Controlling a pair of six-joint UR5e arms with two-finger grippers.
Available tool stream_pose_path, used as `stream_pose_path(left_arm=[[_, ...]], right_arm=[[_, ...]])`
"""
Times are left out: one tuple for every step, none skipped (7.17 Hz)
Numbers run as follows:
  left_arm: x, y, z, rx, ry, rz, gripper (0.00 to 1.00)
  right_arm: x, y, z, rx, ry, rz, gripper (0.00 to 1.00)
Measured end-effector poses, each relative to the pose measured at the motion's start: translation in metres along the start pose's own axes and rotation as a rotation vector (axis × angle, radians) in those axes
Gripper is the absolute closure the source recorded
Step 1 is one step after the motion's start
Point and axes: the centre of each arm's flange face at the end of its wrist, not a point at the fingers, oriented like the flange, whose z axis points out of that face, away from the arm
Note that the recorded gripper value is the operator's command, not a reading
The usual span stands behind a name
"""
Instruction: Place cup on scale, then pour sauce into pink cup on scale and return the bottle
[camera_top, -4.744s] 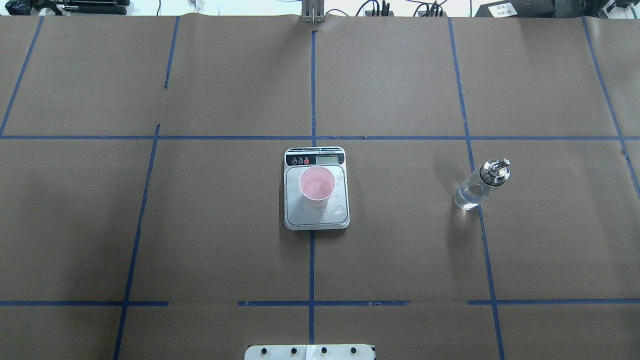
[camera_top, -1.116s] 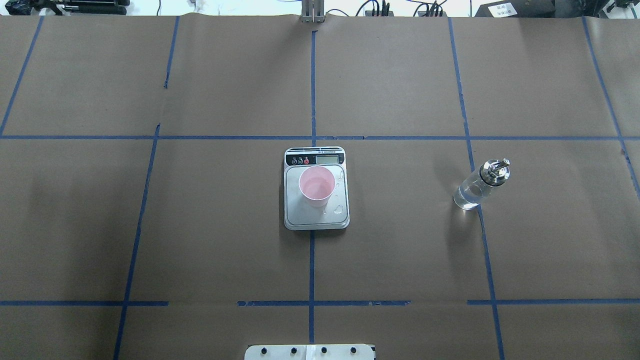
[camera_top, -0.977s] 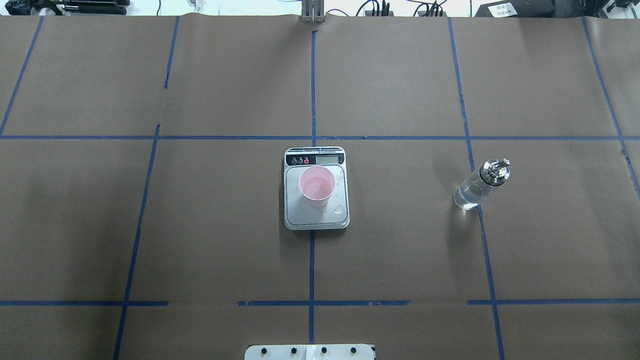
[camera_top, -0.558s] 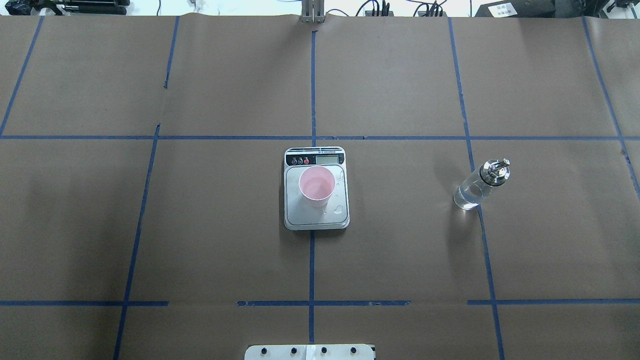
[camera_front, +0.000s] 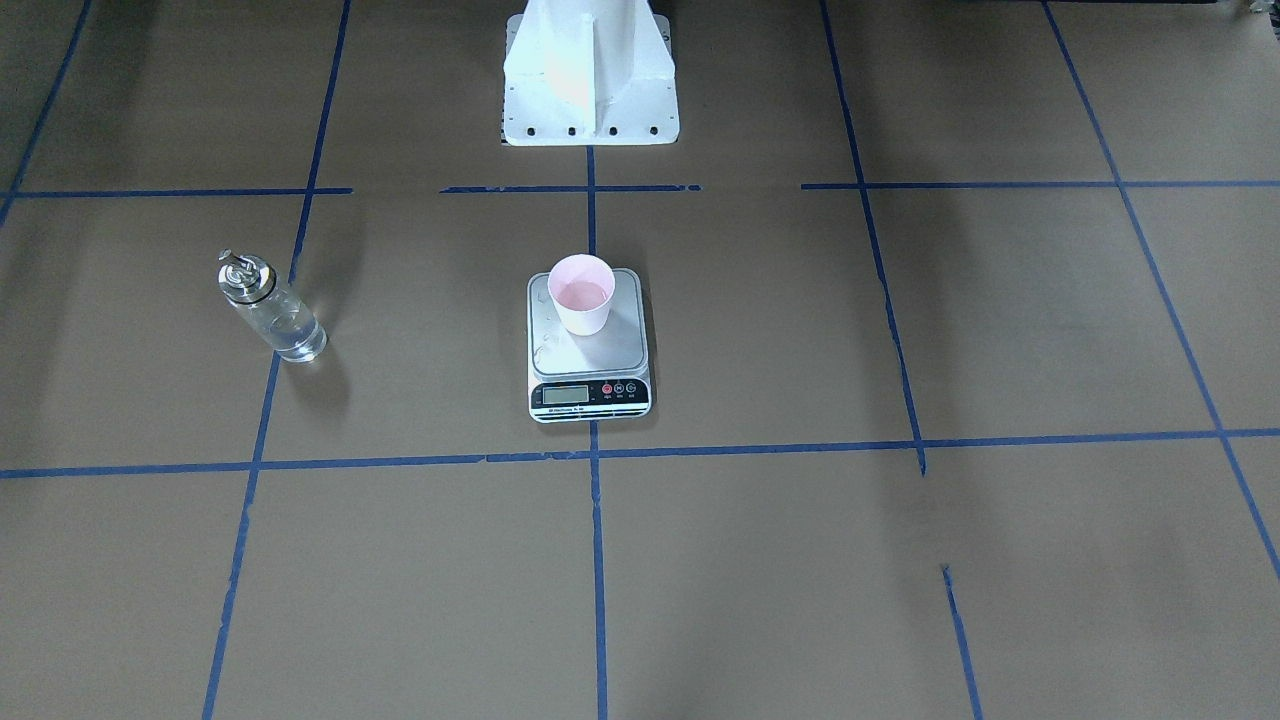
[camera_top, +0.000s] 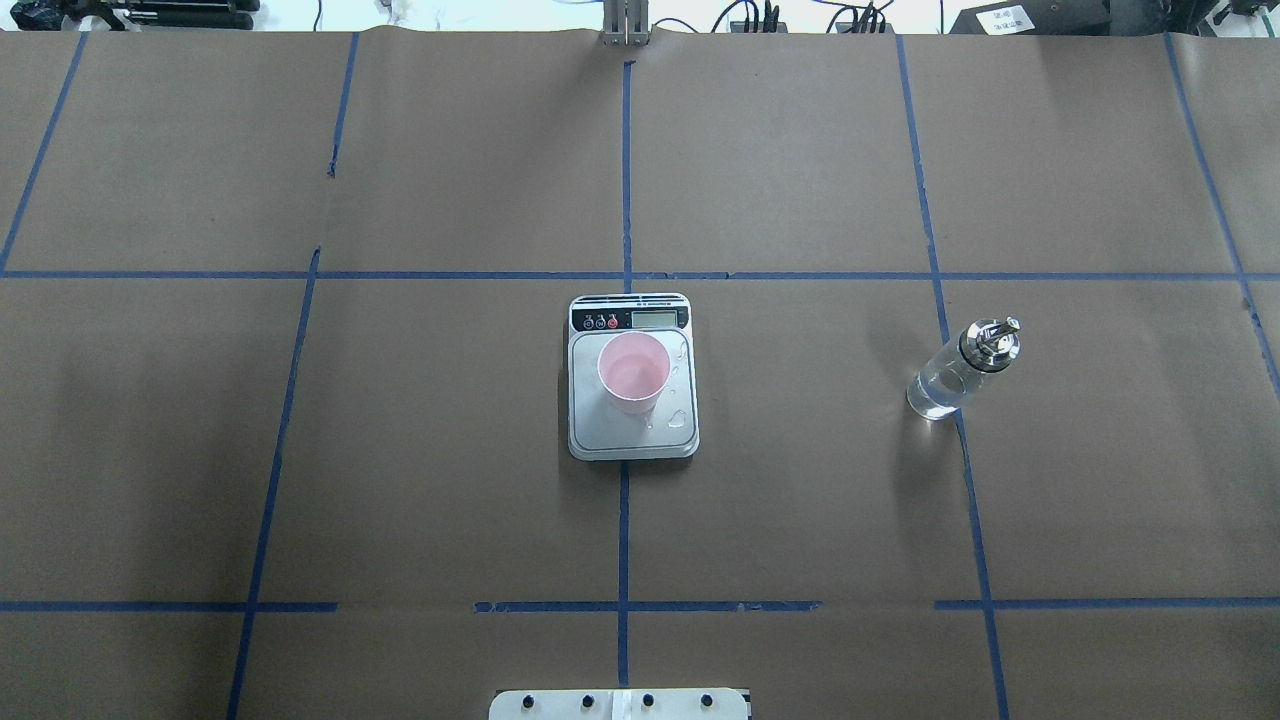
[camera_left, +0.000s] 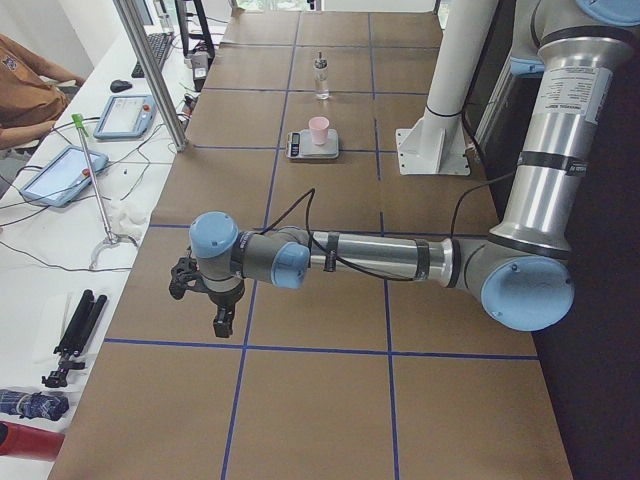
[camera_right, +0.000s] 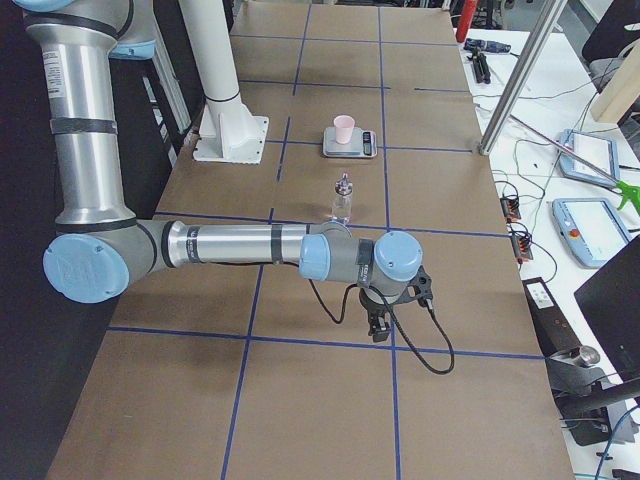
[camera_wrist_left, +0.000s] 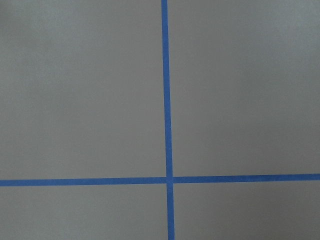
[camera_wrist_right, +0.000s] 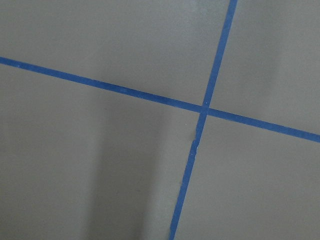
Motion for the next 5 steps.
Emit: stream_pose_path(left_arm=[[0.000, 0.005, -0.001, 0.002, 0.003, 0.001, 0.00], [0.003, 0.011, -0.004, 0.007, 0.005, 0.007, 0.00], [0.005, 0.022, -0.008, 0.013, 0.007, 0.016, 0.00], [0.004, 0.033, -0.009, 0.016, 0.009, 0.021, 0.00], [0.006, 0.039, -0.011, 0.017, 0.022, 0.025, 0.00]], right_arm=[[0.000, 0.000, 0.000, 0.000, 0.000, -0.001, 0.00], [-0.001, 0.000, 0.000, 0.001, -0.001, -0.001, 0.00], [-0.001, 0.000, 0.000, 0.001, -0.001, -0.001, 0.00], [-0.001, 0.000, 0.000, 0.001, 0.000, -0.002, 0.00], [-0.001, -0.001, 0.001, -0.001, 0.000, -0.004, 0.00]])
